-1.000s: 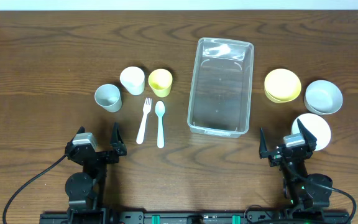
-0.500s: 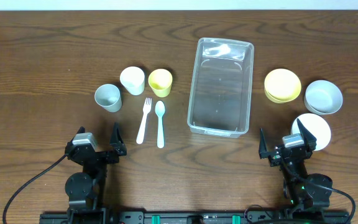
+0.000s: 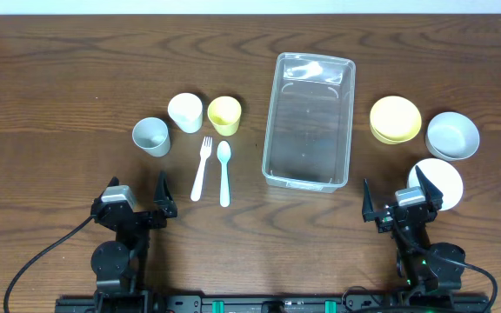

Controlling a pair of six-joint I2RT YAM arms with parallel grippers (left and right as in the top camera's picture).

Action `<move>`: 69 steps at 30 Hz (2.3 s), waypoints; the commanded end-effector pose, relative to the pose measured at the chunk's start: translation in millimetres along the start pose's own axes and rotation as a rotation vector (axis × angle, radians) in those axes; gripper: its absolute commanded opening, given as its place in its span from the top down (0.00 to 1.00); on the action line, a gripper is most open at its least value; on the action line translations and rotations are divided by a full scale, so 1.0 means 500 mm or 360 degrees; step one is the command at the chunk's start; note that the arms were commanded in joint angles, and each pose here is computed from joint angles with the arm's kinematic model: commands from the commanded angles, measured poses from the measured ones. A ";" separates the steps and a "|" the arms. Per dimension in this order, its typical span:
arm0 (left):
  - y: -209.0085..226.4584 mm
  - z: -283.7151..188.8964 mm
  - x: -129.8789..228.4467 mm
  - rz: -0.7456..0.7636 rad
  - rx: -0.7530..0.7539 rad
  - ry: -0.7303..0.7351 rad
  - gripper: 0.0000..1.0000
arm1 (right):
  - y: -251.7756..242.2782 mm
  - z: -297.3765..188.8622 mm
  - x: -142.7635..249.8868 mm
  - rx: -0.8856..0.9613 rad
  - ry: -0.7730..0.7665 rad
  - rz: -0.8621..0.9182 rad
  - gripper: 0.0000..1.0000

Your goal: Pack container

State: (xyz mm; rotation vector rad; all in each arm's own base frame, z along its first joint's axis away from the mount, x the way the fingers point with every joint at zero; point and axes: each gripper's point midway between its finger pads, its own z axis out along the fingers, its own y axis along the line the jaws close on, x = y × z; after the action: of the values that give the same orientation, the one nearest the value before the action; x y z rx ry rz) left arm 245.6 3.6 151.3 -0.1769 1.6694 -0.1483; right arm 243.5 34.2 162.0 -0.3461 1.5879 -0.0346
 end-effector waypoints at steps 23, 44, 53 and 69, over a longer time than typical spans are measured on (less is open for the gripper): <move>0.000 0.001 0.032 -0.0019 0.0015 0.0094 0.02 | -0.184 -0.002 -0.140 0.0528 0.0756 0.0477 0.01; 0.000 0.001 0.032 -0.0019 0.0015 0.0094 0.02 | -0.341 0.064 0.098 0.0975 0.2068 0.1128 0.01; 0.000 0.001 0.032 -0.0019 0.0015 0.0094 0.02 | -0.327 -0.027 0.198 0.1054 0.2387 0.1353 0.01; 0.000 0.001 0.032 -0.0019 0.0015 0.0094 0.02 | -0.243 -0.086 0.377 0.1240 0.2406 0.1549 0.33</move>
State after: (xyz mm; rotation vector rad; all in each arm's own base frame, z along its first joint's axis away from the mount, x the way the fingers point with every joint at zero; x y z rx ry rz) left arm 245.3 3.7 151.5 -0.1785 1.6742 -0.1485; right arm 232.3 -134.1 17.4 1.3002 2.8642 -0.1766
